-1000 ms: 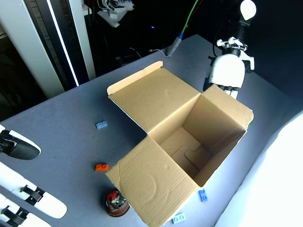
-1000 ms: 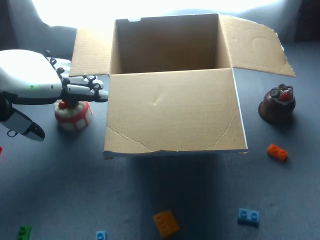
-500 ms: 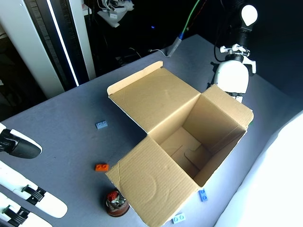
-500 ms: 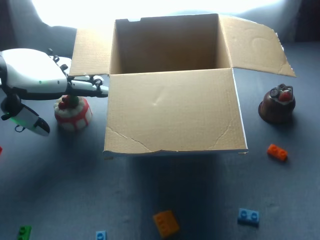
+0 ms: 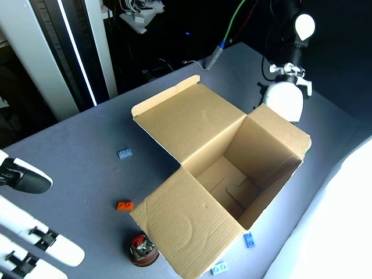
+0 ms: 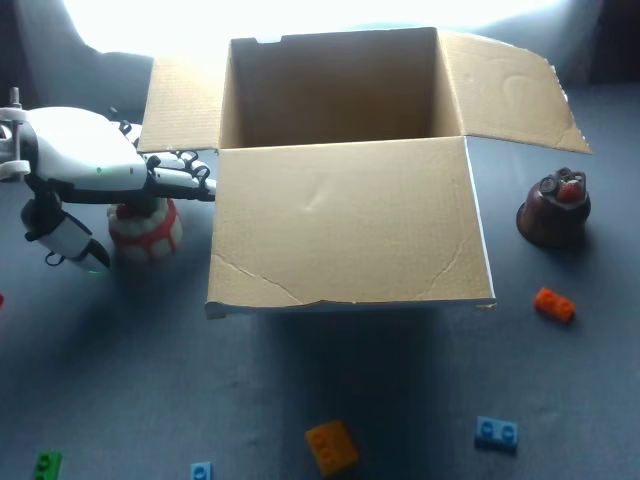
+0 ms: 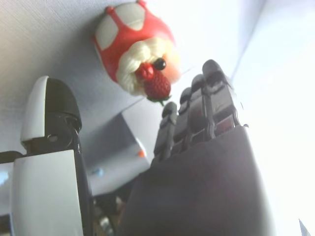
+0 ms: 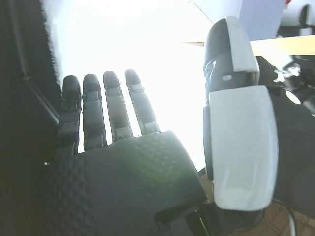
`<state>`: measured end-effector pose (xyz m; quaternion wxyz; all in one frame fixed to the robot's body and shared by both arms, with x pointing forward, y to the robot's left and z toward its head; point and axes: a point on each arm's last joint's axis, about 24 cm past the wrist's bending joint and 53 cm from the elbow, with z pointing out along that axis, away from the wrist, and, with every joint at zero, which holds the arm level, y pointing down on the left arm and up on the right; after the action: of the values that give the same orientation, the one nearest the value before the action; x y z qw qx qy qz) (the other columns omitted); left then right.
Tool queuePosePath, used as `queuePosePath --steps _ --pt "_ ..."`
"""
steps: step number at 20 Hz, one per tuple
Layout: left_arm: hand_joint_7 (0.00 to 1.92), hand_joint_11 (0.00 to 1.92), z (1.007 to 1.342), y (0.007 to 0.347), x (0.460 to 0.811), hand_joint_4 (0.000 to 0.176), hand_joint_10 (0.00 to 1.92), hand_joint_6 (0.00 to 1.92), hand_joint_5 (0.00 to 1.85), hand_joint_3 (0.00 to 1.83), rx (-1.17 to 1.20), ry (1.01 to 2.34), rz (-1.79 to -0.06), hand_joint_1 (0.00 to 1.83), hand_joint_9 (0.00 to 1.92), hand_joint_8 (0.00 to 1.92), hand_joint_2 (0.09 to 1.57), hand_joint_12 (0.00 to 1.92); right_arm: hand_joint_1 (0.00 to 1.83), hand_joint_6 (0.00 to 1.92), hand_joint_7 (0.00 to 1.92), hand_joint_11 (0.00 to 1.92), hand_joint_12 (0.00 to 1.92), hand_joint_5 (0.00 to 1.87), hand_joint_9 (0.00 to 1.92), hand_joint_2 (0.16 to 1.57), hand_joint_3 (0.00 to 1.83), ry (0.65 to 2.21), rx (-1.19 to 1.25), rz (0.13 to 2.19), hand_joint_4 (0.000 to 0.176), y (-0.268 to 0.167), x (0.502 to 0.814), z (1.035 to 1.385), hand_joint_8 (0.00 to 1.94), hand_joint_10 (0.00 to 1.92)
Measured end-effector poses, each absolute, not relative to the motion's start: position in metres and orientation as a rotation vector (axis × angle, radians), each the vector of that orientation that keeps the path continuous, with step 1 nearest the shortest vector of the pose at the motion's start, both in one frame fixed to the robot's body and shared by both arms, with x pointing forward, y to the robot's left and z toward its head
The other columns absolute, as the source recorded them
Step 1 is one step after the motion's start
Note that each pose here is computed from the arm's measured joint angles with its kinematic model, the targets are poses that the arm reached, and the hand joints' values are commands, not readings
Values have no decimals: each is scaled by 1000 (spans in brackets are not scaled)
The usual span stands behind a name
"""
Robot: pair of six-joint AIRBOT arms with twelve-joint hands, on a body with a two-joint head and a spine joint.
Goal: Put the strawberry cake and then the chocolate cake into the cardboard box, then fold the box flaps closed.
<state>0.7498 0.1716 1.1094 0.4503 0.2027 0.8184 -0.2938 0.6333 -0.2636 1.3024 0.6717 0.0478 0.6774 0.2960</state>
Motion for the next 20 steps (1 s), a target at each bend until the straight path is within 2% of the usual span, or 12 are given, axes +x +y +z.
queuePosePath --steps 4,6,8,12,13,14,15,17,18,19,20 --pt "37 0 1106 166 748 67 3 0 6 4 516 2029 -734 1118 83 2 1007 437 491 2 102 0 364 99 112 1016 0 1526 105 671 0 -261 632 1302 2 8" --pt "51 0 1105 167 748 73 7 3 17 3 523 2030 -728 1131 99 4 1005 481 495 1 88 0 223 92 99 1022 2 1528 101 673 0 -260 632 1302 1 2" --pt "52 0 1105 168 749 74 5 0 9 7 519 2030 -725 1115 99 3 1015 496 485 3 87 0 205 98 92 1025 3 1527 105 674 0 -260 632 1302 0 0" --pt "113 0 1103 166 750 83 14 8 54 3 523 2033 -725 1122 175 7 1012 785 503 1 91 0 203 79 94 1025 2 1527 104 674 0 -260 632 1302 1 2" --pt "126 0 1103 164 749 85 18 15 86 0 524 2032 -729 1125 201 7 1006 870 510 7 110 0 267 99 111 1023 1 1528 104 677 0 -259 631 1302 5 8" --pt "199 36 1103 164 750 96 40 23 177 0 518 2031 -731 1150 316 9 999 1056 511 4 90 0 206 83 92 1030 2 1528 103 677 0 -259 631 1302 3 5" --pt "309 113 1104 164 751 98 59 30 286 1 507 2028 -737 1193 432 14 1006 1150 510 1 85 0 194 74 90 1030 2 1529 102 677 0 -258 631 1302 3 5" --pt "458 259 1105 165 753 91 102 58 464 0 489 2026 -731 1240 601 34 1002 1216 547 2 101 0 290 81 116 1020 0 1528 103 677 0 -259 631 1302 3 13" --pt "501 285 1105 166 755 85 534 61 546 0 483 2025 -725 1227 512 80 1048 1357 561 4 105 0 339 87 122 1021 0 1528 103 677 0 -259 631 1302 2 13" --pt "403 358 1106 166 755 74 1019 182 568 0 477 2024 -724 1248 414 459 1055 1485 526 1 97 0 345 73 111 1034 6 1528 103 677 0 -259 631 1302 0 8" --pt "242 380 1107 166 757 67 1274 438 486 0 462 2021 -726 1265 345 861 1062 1565 519 0 95 0 344 70 104 1038 7 1528 103 677 0 -259 631 1302 0 5"
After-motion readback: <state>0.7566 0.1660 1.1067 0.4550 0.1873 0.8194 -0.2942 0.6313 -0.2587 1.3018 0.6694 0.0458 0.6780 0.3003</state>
